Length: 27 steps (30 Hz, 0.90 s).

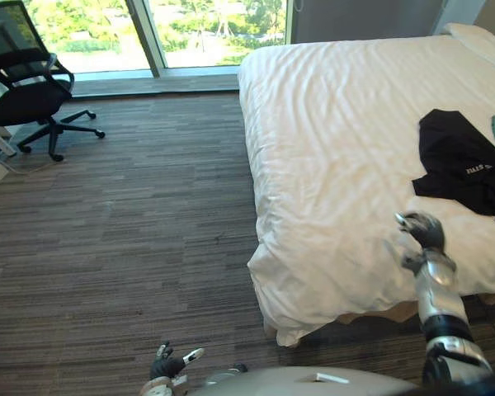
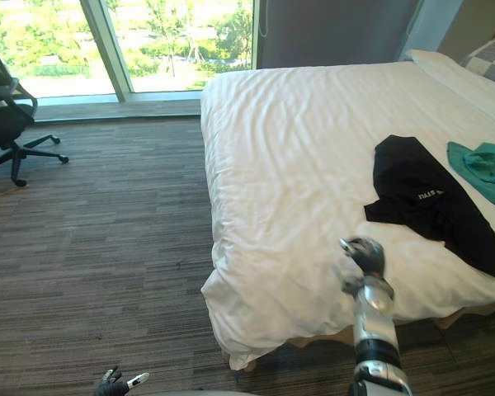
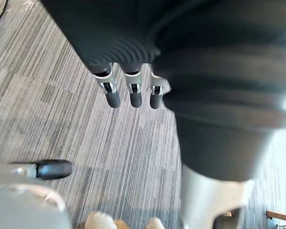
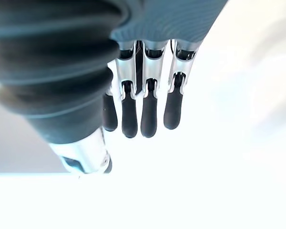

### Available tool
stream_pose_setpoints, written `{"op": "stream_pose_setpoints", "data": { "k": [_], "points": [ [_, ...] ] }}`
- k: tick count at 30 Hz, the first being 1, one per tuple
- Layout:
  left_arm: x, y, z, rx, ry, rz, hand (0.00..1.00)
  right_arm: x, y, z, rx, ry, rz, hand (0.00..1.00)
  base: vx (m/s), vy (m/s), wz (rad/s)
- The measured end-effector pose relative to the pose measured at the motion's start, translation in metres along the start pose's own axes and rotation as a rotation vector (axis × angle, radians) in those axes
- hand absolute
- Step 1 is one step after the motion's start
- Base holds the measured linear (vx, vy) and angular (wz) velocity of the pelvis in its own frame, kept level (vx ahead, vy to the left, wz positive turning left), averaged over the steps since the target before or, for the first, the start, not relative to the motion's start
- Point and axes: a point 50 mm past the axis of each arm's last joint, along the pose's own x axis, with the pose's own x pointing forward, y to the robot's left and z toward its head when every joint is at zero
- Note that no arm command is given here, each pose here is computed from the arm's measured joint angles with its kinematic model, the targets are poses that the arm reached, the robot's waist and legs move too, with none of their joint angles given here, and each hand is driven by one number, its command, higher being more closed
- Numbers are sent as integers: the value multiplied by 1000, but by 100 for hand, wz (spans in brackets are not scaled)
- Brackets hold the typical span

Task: Tidy the bed and pick cloth on bed and put in laundry

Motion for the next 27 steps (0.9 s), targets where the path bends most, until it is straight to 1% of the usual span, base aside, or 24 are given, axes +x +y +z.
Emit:
{"op": "stream_pose_setpoints", "data": {
  "k": [1,2,3,5,6,8,9,11,12,14,15,17,19,21,24,27],
  "points": [
    [-1,-3,-2,7,3,-11,0,3,9,14,-19,-58,88,100,27,-32,11],
    [-4,-3,-9,16,19,-22,0,3,22,31,-41,-132,212,100,28,-27,6],
    [-6,-2,-12,20,28,-26,0,2,30,41,-49,-170,283,100,0,0,0],
    [-8,0,-17,38,38,-22,0,-7,57,66,-44,-266,506,100,0,-21,-4],
    [-8,2,-18,40,38,-20,0,-14,76,76,-39,-299,634,100,0,0,0],
    [-8,2,-16,41,25,-20,0,-25,102,78,-9,-294,796,100,-66,-31,1],
    [-8,3,-14,42,6,-17,0,-36,130,72,31,-252,919,100,-94,-43,13],
    [-8,4,-12,47,-8,-16,0,-45,157,67,43,-193,1005,100,-92,-41,25],
    [-5,4,-5,51,-29,-16,0,-50,184,65,51,-142,1060,100,-105,-30,23],
    [0,3,7,57,-63,-21,0,-49,205,67,68,-101,1065,100,-128,-24,33],
    [1,3,11,60,-72,-21,0,-48,210,70,70,-101,1060,100,-125,-13,48],
    [5,4,26,67,-120,-20,0,-33,228,92,55,-134,1021,100,-120,4,41],
    [8,2,40,69,-162,-24,0,-19,233,110,29,-164,974,100,-99,5,33],
    [11,-4,56,65,-211,-38,0,-6,232,124,13,-186,914,100,-79,11,30],
    [13,-16,74,74,-270,-72,0,6,229,139,6,-210,850,100,-18,30,9],
    [17,-34,106,78,-330,-119,0,18,227,153,4,-218,789,100,4,9,1]
  ]
}}
